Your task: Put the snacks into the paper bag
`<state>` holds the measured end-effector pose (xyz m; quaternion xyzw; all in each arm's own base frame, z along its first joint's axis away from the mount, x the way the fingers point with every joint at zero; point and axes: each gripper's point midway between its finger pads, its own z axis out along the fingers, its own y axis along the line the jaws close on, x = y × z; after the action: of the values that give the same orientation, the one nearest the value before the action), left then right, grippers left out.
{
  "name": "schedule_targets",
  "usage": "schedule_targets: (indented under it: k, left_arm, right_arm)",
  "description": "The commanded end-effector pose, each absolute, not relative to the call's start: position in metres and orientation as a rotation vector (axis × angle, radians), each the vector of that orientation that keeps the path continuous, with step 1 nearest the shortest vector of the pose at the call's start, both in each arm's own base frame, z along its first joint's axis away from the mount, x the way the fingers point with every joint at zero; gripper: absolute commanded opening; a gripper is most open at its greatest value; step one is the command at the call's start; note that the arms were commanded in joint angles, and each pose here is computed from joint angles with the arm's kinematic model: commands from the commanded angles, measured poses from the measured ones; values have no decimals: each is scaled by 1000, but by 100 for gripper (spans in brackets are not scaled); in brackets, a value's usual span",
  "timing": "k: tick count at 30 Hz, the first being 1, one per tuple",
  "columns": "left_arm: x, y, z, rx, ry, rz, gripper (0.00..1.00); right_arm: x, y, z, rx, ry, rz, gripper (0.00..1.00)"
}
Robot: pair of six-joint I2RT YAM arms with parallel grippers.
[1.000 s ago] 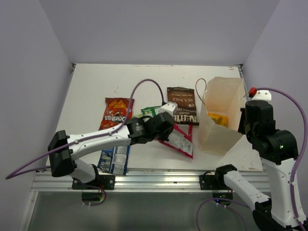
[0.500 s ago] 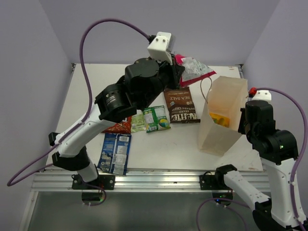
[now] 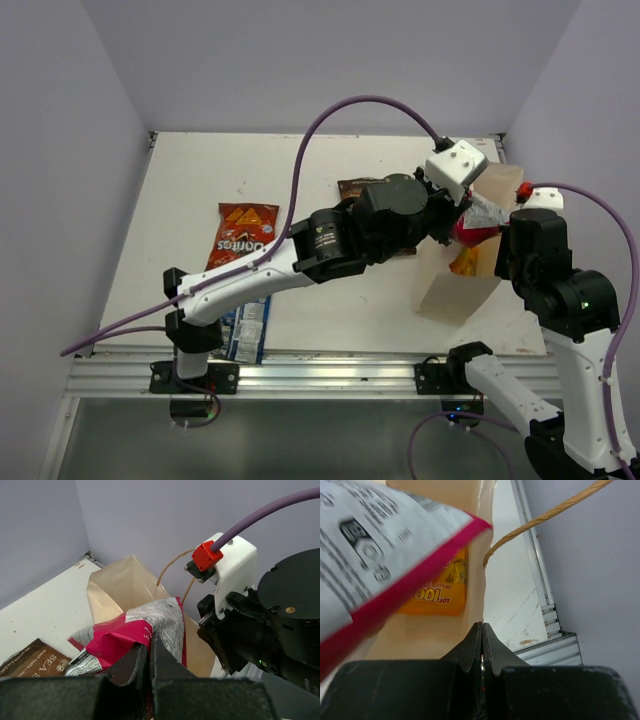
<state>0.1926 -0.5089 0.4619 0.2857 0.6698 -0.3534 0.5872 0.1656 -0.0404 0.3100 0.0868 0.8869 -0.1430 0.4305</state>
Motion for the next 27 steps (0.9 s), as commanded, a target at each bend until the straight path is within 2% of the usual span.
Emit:
schedule_targets:
  k: [1, 6, 11, 17, 23, 27]
  left_arm:
    - [193, -471, 551, 516, 1353, -863, 0]
    - [193, -460, 562, 495, 1325, -848, 0]
    - [173, -462, 586, 512, 1215, -887, 0]
    - [154, -455, 635, 468, 1051, -877, 0]
    - [133, -466, 654, 523, 904, -954, 0]
    - [131, -479, 642, 552, 918, -973, 0]
  right_arm:
    - [166, -39, 315, 185, 2201, -346, 0]
    - [167, -37, 314, 175, 2208, -341, 0]
    - [168, -36, 313, 171, 2213, -333, 0]
    - [169, -34, 312, 165, 2217, -324, 0]
    - [169, -32, 310, 161, 2223, -314, 0]
    - [169, -32, 311, 161, 2222, -314, 0]
